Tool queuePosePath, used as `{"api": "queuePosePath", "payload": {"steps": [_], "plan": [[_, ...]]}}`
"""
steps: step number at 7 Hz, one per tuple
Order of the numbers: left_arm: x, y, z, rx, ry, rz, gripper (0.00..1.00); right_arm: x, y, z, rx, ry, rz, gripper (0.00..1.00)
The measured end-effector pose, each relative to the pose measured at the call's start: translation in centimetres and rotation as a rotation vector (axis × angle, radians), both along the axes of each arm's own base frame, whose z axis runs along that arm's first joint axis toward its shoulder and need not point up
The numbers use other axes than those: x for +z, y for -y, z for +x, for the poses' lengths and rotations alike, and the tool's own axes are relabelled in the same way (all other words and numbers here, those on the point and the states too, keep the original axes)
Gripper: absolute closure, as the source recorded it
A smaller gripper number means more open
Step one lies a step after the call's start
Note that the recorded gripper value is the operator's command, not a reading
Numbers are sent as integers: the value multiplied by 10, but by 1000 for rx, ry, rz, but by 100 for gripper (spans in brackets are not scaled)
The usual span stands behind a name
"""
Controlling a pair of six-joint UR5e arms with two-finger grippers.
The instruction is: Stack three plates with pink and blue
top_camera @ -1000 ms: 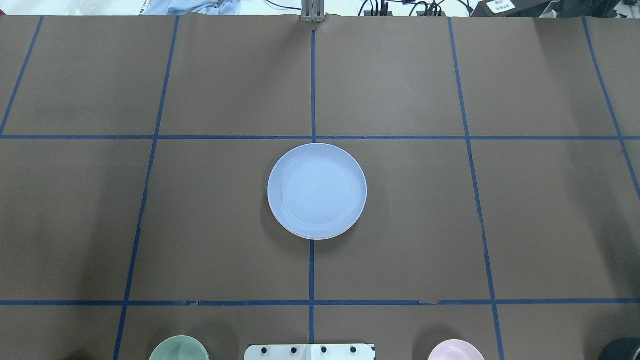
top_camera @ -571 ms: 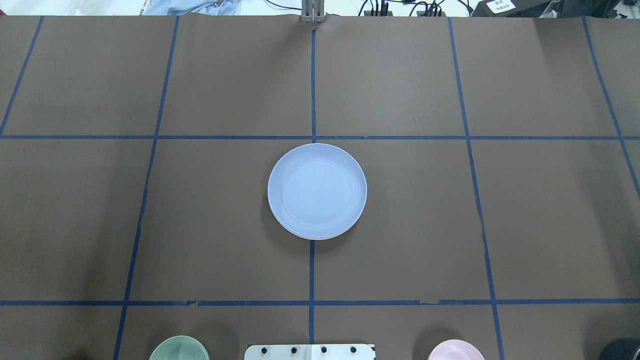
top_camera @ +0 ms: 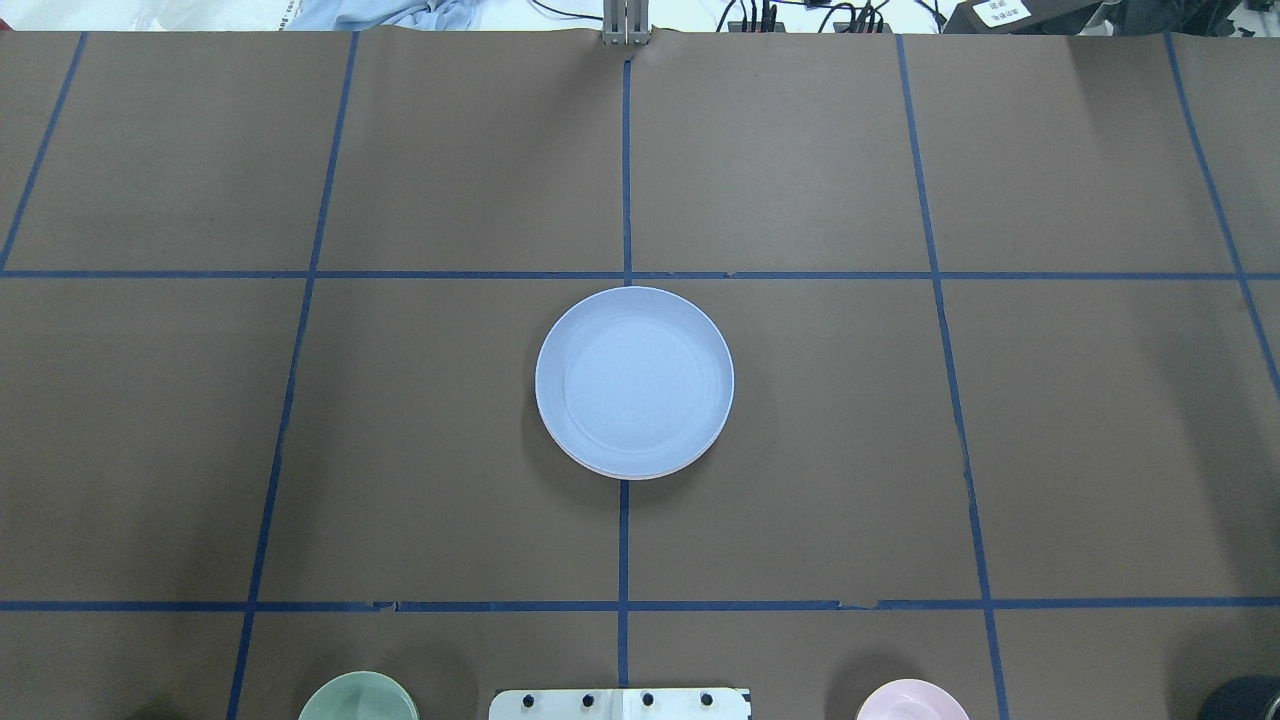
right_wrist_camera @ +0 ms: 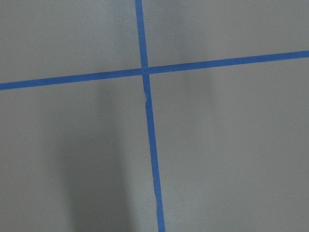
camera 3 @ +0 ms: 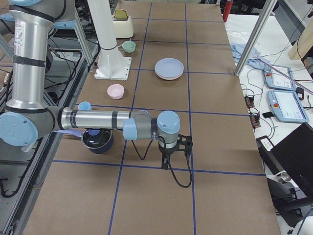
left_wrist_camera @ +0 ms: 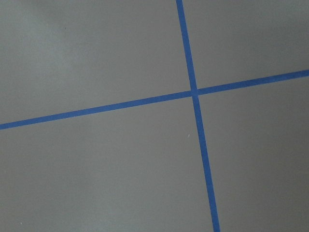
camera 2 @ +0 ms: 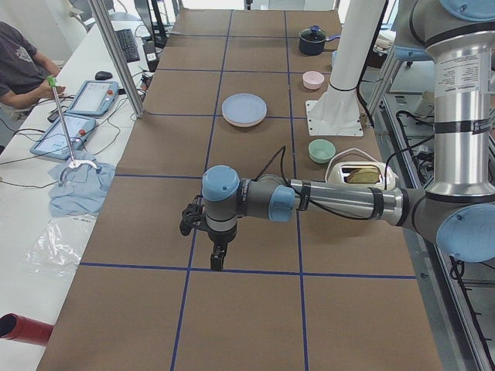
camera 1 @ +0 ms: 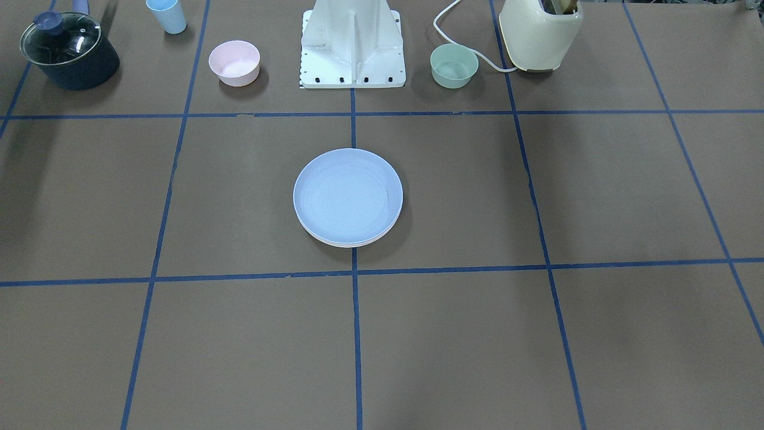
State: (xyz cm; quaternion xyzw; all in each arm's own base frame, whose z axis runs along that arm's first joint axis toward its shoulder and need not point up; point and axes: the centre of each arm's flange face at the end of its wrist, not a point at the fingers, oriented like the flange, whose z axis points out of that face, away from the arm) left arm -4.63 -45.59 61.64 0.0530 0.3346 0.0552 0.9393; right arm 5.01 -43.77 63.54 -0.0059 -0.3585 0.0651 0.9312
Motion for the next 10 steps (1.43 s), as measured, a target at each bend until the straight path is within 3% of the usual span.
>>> {"api": "queuePosePath", "payload": {"steps": [3,7,10], "plan": [[0,0,1,2,-8,0,0,-18,-16,32,-11,-31,-13,0],[-5,0,1,2,-8,8,0,-2,-46,44,-8,69,-37,0],[-4,0,1,2,-10,6,0,-5,-45,45,-7,80,-28,0]]}}
